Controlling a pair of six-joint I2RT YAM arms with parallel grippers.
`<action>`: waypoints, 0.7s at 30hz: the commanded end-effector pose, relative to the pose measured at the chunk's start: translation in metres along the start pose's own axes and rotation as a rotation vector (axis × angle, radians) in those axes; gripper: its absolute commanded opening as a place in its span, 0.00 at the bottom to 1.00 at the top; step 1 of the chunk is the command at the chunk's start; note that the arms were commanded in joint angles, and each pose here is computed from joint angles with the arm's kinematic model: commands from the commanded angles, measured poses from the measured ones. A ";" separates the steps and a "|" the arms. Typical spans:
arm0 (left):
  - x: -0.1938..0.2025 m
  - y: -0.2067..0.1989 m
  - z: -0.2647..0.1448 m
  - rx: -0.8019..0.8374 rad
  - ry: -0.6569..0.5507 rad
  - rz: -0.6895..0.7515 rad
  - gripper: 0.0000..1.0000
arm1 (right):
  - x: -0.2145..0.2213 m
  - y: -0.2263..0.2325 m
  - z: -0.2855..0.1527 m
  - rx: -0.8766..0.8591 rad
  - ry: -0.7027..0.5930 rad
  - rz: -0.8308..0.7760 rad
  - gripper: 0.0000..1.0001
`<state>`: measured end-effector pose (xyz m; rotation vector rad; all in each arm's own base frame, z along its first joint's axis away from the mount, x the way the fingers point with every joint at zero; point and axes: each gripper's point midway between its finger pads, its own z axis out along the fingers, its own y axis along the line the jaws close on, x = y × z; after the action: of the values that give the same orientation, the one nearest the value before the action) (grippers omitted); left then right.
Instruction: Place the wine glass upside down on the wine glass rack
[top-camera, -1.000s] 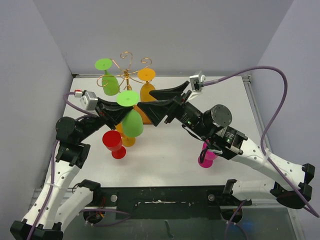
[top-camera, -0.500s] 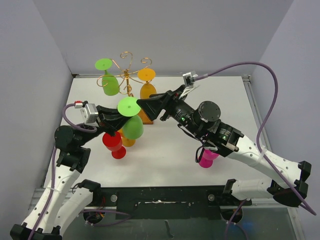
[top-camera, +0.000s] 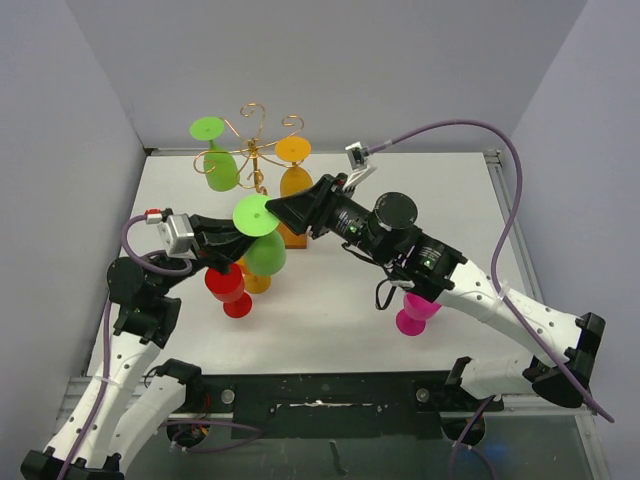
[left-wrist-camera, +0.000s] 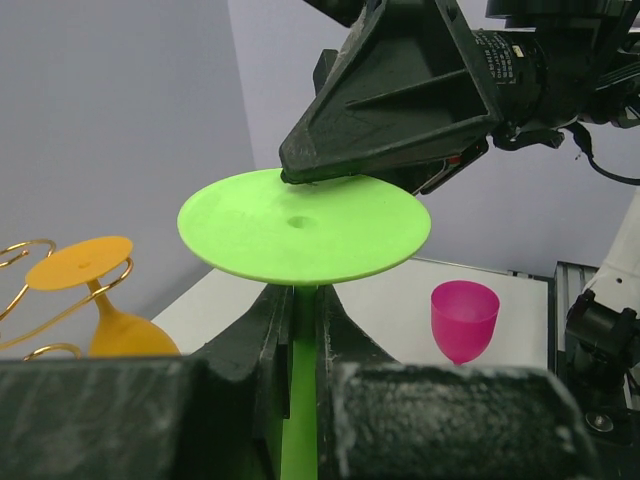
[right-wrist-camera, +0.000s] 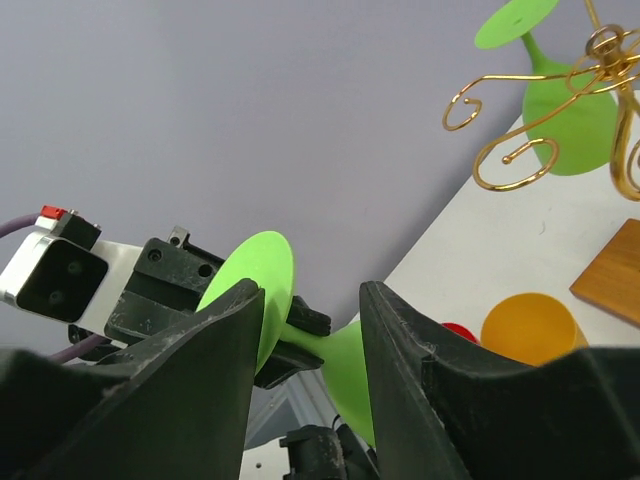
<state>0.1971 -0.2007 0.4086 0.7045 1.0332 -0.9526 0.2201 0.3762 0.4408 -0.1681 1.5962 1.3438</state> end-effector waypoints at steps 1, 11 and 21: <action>-0.017 -0.004 0.001 0.020 -0.060 0.058 0.00 | -0.009 0.028 0.000 -0.127 -0.011 0.068 0.42; -0.014 -0.008 0.001 0.048 -0.054 0.048 0.00 | -0.004 0.034 0.003 -0.188 0.012 0.139 0.10; -0.026 -0.026 -0.002 0.100 -0.078 0.003 0.53 | -0.023 0.042 -0.013 -0.196 -0.032 0.138 0.00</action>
<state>0.1926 -0.2017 0.4106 0.7090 1.0126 -0.9828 0.2016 0.3903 0.4520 -0.1633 1.5934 1.5917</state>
